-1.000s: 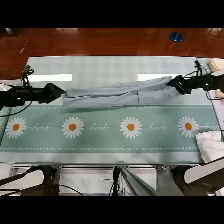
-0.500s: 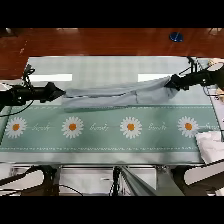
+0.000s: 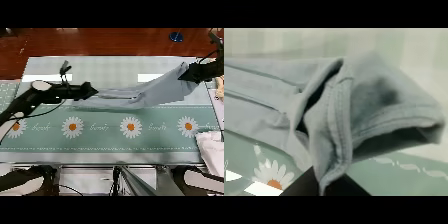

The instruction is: Fold the shirts.

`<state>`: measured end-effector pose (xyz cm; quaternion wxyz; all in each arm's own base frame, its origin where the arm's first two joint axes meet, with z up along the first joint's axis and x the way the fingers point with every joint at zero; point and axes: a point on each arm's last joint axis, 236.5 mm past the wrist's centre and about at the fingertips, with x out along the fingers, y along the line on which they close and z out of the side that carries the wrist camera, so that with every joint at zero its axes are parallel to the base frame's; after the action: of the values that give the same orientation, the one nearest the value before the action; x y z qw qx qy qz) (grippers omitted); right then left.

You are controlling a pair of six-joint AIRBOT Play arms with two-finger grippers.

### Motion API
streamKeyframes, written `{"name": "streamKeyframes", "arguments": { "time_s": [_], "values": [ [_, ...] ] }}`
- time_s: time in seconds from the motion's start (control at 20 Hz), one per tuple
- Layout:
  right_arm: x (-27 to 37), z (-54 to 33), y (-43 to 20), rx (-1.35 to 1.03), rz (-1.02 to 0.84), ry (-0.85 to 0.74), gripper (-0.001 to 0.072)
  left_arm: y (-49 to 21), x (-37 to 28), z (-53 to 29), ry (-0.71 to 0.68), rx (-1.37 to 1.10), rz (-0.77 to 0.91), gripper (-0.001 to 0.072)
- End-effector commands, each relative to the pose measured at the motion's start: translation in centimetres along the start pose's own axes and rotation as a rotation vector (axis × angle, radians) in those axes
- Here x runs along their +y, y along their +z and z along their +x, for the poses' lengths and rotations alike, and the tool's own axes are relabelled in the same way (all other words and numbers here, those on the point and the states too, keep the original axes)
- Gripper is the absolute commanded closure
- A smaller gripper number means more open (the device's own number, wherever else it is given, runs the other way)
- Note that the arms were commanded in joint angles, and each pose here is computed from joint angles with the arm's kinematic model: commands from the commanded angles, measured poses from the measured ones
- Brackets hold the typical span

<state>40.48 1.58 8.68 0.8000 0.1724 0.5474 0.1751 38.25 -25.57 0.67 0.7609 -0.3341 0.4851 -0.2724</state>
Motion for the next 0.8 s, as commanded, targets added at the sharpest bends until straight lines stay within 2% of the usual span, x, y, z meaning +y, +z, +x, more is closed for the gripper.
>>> {"name": "streamKeyframes", "arguments": {
  "time_s": [0.0, 0.2, 0.4, 0.75],
  "values": [
    [1.2, -3.0, -1.7, 0.011, -0.002, -0.047, 0.0694, -2.7, -3.9, 4.3, 0.011, -0.045, 0.036, 0.0685],
    [3.1, -4.5, -3.0, 0.026, 0.003, -0.019, 0.0694, -6.5, -7.8, 8.8, -0.035, 0.055, 0.109, 0.0685],
    [4.1, -5.8, -3.7, 0.02, -0.008, -0.021, 0.0694, -7.4, -11.0, 13.1, -0.082, 0.096, 0.16, 0.0686],
    [5.3, -7.2, -4.0, -0.019, -0.022, -0.022, 0.0694, -12.0, -8.3, 18.4, -0.063, 0.3, 0.074, 0.0686]
  ]
}}
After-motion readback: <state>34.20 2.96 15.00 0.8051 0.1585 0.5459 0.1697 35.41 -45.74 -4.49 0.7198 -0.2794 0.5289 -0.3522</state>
